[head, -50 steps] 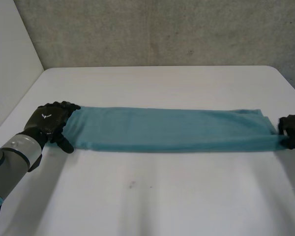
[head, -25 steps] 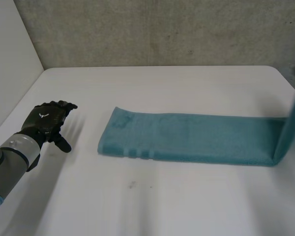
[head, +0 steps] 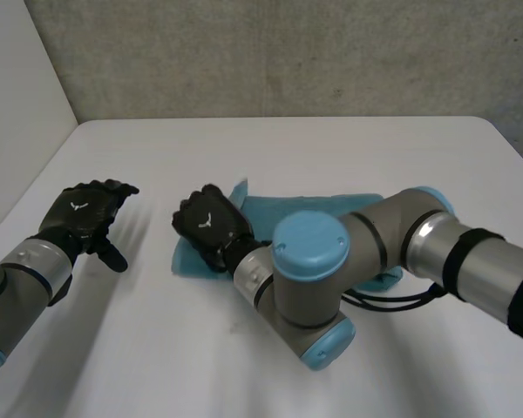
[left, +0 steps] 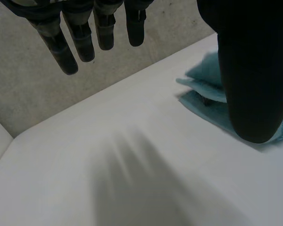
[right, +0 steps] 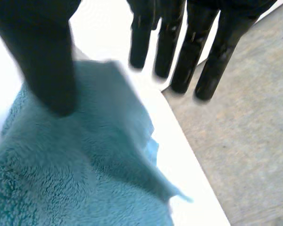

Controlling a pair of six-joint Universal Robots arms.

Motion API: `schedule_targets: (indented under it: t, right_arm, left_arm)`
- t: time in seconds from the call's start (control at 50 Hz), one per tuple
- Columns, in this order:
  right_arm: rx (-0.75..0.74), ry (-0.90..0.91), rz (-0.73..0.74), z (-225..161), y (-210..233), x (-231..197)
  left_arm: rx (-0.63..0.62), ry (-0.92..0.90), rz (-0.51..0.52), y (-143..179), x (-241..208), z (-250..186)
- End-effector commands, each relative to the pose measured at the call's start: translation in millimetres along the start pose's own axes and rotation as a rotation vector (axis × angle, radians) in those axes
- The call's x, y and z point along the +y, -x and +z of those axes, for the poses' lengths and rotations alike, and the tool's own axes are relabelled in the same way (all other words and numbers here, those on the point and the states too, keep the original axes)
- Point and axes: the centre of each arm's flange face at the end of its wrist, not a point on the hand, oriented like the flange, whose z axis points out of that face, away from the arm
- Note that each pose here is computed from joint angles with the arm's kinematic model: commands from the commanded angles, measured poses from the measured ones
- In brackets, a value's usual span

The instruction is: Fold the laundry

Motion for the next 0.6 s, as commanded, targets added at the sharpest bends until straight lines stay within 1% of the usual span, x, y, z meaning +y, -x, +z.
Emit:
schedule_targets:
  t: [0.02, 0.08, 0.1, 0.14, 0.16, 0.18, 0.2, 0.24, 0.26, 0.28, 0.34, 0.44, 0.48, 0.54, 0.6]
  right_arm:
    - [0.228, 0.029, 0.148, -14.8, -75.2, -23.0]
    - [0.311, 0.075, 0.28, -29.4, -111.3, -11.4]
    - [0.341, 0.109, 0.355, -41.1, -126.5, -3.6]
    - [0.364, 0.16, 0.419, -53.2, -137.6, 7.9]
    - [0.372, 0.191, 0.445, -59.2, -141.2, 14.0]
    - [0.379, 0.266, 0.487, -71.5, -144.0, 28.3]
    - [0.379, 0.306, 0.504, -77.7, -143.8, 35.6]
    - [0.369, 0.385, 0.534, -89.9, -141.2, 50.5]
    - [0.363, 0.453, 0.552, -101.2, -138.2, 63.6]
    - [0.364, 0.483, 0.563, -106.9, -137.4, 69.7]
    - [0.365, 0.568, 0.593, -125.8, -132.1, 90.5]
    - [0.393, 0.652, 0.599, -144.7, -128.5, 117.4]
    - [0.414, 0.656, 0.591, -147.7, -131.2, 123.9]
    - [0.488, 0.606, 0.55, -147.3, -146.2, 132.7]
    - [0.543, 0.52, 0.458, -138.2, -165.1, 130.0]
  left_arm:
    - [0.018, -0.018, 0.009, -4.3, -4.7, 1.3]
    - [0.044, -0.055, 0.025, -11.5, -14.8, 3.6]
    - [0.054, -0.066, 0.029, -14.7, -18.0, 4.2]
    - [0.083, -0.092, 0.041, -25.2, -25.4, 6.3]
    - [0.095, -0.102, 0.046, -29.1, -28.1, 6.9]
    - [0.109, -0.108, 0.049, -33.5, -29.5, 8.1]
    - [0.141, -0.118, 0.055, -44.4, -31.8, 10.0]
    - [0.169, -0.128, 0.062, -55.6, -33.8, 12.3]
    - [0.18, -0.135, 0.065, -60.7, -35.4, 13.4]
    - [0.201, -0.148, 0.07, -69.9, -38.9, 15.4]
    - [0.234, -0.165, 0.078, -83.5, -42.9, 18.7]
    - [0.224, -0.168, 0.079, -88.8, -44.3, 18.1]
    - [0.214, -0.163, 0.08, -88.5, -43.3, 17.8]
    - [0.198, -0.153, 0.079, -87.0, -41.7, 16.1]
    - [0.182, -0.146, 0.077, -83.0, -41.0, 14.8]
